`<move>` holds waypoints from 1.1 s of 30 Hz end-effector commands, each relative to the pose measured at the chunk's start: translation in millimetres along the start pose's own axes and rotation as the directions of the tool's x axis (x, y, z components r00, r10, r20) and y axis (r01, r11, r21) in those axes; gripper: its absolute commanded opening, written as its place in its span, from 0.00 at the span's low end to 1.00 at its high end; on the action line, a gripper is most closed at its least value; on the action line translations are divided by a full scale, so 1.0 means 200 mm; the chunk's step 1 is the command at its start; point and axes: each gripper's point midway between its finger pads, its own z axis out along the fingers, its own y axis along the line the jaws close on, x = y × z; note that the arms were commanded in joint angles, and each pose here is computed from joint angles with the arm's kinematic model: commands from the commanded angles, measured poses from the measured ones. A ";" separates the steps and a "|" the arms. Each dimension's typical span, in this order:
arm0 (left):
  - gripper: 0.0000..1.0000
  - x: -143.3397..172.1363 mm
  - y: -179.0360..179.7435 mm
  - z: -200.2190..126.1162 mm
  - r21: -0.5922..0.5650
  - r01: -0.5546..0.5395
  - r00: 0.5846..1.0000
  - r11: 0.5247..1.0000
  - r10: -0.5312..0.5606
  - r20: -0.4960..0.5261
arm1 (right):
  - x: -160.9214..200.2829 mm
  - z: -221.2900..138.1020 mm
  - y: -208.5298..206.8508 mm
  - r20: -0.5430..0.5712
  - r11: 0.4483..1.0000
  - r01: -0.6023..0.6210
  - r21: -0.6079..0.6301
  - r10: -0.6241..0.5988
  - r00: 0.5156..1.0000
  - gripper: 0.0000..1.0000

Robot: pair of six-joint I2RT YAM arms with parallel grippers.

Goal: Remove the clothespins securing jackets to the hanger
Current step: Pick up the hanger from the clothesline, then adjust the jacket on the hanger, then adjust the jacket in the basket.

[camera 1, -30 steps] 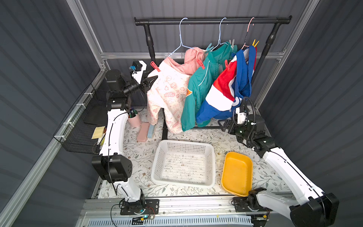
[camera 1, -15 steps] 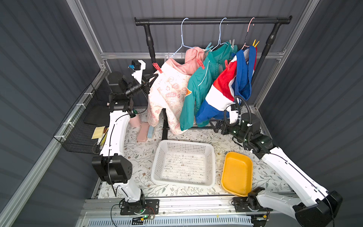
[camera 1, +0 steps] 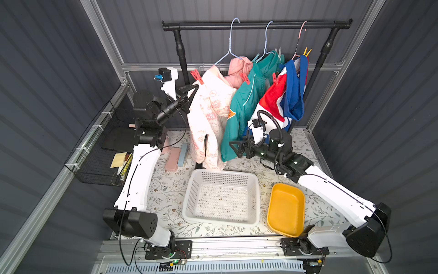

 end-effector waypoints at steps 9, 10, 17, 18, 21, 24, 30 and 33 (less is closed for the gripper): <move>0.00 -0.73 -0.42 -0.27 0.056 -0.195 0.920 0.979 0.163 0.356 | -0.11 0.16 0.04 0.088 0.999 -0.021 -0.025 0.023 0.996 0.99; 0.00 -0.74 -0.43 -0.27 0.060 -0.204 0.917 0.977 0.169 0.361 | -0.12 0.17 0.02 0.098 1.000 -0.026 -0.006 0.026 0.995 0.99; 0.00 -0.74 -0.45 -0.34 0.011 -0.213 0.919 0.977 0.197 0.341 | -0.17 0.19 -0.13 0.115 0.991 -0.055 0.124 0.041 0.993 0.99; 0.00 -0.74 -0.44 -0.35 -0.008 -0.212 0.920 0.977 0.203 0.335 | -0.17 0.19 -0.17 0.118 0.985 -0.070 0.158 0.052 0.992 0.99; 0.00 -0.75 -0.45 -0.40 -0.060 -0.216 0.918 0.974 0.224 0.327 | -0.17 0.17 -0.31 0.139 0.961 -0.127 0.246 0.095 0.986 0.99; 0.00 -0.76 -0.44 -0.45 -0.113 -0.207 0.918 0.972 0.233 0.320 | -0.17 0.14 -0.39 0.160 0.938 -0.142 0.316 0.095 0.983 0.99; 0.00 -0.72 -0.40 -0.55 -0.235 -0.186 0.929 0.954 0.248 0.274 | -0.14 0.09 -0.54 0.153 0.897 -0.156 0.413 0.101 0.983 0.99; 0.00 -0.71 -0.40 -0.59 -0.273 -0.191 0.928 0.943 0.264 0.262 | -0.14 0.07 -0.63 0.156 0.881 -0.193 0.433 0.138 0.978 0.99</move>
